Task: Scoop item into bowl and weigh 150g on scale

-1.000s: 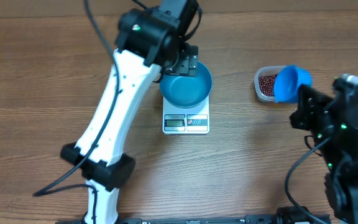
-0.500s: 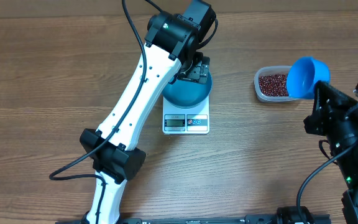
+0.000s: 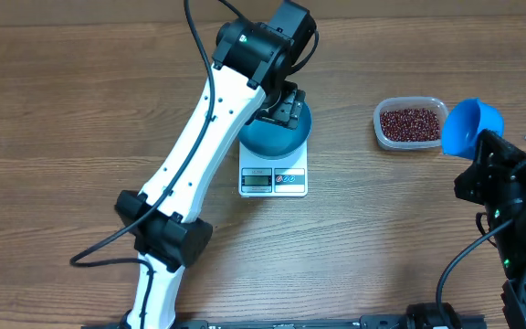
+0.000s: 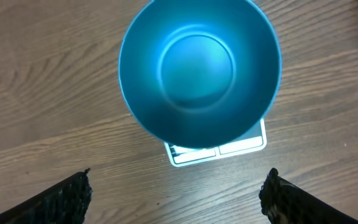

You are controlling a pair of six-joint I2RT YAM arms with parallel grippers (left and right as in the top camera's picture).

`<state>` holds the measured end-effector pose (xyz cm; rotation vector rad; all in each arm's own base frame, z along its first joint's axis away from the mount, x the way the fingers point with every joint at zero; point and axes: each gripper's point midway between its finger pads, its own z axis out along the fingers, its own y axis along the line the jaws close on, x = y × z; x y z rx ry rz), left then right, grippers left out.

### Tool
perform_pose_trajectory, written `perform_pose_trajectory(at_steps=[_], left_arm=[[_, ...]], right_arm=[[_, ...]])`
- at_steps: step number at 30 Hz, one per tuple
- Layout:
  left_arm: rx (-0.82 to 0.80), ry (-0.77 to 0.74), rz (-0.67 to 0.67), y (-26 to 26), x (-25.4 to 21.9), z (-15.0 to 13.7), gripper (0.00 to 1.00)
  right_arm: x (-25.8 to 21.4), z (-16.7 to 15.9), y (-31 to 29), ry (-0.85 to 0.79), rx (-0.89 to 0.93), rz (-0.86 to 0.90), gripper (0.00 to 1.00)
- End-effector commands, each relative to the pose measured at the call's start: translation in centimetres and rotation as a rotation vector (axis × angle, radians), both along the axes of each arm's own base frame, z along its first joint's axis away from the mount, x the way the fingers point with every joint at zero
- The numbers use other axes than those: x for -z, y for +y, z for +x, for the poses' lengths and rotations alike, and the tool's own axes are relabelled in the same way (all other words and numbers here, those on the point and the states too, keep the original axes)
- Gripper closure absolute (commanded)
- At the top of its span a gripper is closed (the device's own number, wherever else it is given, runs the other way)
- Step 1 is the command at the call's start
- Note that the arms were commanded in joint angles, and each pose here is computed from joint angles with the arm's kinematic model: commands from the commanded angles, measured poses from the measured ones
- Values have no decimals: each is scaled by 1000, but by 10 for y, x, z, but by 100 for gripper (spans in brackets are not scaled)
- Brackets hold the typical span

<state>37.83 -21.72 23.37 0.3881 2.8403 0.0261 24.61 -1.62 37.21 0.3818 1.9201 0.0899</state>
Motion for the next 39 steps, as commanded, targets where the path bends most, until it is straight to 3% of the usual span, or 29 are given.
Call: perform_pose_trajectory(at_steps=[1,5,8,13,22,31,35,39], left_arm=[[60,-130,-66,13,-65,-25,7],[126,-141,-135,12,-88,-47,3],[142,-133,-115,12,-85,-53,2],[153,-22,84,21,-29,-59,2],[299,81,69,-12,43,-85,0],[344,-187,-60,3,7,-127,0],[272,-354,-75,30,-14,-129,0],[259,-409,-96,33,-11,-129,1]], right_arm=[[-10,-1,-5,-21,25,-13,96],[-7,2,-5,-10,25,-12,96],[-5,4,-5,-2,26,-11,96],[-5,5,-5,0,26,-11,96],[-2,4,-5,15,16,-37,96],[1,3,-5,31,13,-44,96],[3,4,-5,42,13,-44,96],[6,8,-4,51,16,-37,96]])
